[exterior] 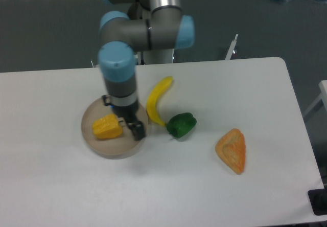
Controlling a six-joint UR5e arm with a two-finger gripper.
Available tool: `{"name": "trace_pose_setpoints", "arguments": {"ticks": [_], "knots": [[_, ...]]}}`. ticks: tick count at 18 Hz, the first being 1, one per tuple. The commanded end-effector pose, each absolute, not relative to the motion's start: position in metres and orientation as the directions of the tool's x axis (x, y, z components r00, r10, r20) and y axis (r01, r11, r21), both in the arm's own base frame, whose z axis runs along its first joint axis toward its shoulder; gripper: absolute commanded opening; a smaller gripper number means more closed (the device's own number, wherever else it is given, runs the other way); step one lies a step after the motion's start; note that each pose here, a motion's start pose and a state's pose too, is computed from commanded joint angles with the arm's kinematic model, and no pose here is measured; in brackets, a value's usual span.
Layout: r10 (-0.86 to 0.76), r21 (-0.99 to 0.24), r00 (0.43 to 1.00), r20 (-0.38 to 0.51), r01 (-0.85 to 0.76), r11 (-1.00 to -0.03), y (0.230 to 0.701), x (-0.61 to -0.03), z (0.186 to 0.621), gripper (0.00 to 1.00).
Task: Place the yellow pepper on the plate
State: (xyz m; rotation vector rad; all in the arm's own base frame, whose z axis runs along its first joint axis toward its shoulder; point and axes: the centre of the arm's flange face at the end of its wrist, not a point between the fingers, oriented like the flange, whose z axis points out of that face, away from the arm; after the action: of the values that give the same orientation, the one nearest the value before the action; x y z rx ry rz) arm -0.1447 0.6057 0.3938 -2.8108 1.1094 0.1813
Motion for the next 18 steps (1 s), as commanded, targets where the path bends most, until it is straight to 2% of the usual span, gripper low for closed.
{"name": "trace_pose_setpoints", "arguments": {"ticks": [3,5,9,12,18], "knots": [[-0.652,-0.051,0.743,-0.154,-0.665,-0.745,0.591,-0.194,0.395,1.00],[-0.676,-0.033,0.723,-0.146,-0.686,-0.727,0.579,-0.222,0.393,1.00],[-0.683,-0.010,0.725,-0.090,-0.686,-0.727,0.545,-0.272,0.397,1.00],[-0.734,0.004,0.676,-0.064,-0.735,-0.678,0.520,-0.311,0.392,1.00],[-0.741,0.006,0.670,-0.038,-0.742,-0.671,0.516,-0.324,0.375,1.00]]}}
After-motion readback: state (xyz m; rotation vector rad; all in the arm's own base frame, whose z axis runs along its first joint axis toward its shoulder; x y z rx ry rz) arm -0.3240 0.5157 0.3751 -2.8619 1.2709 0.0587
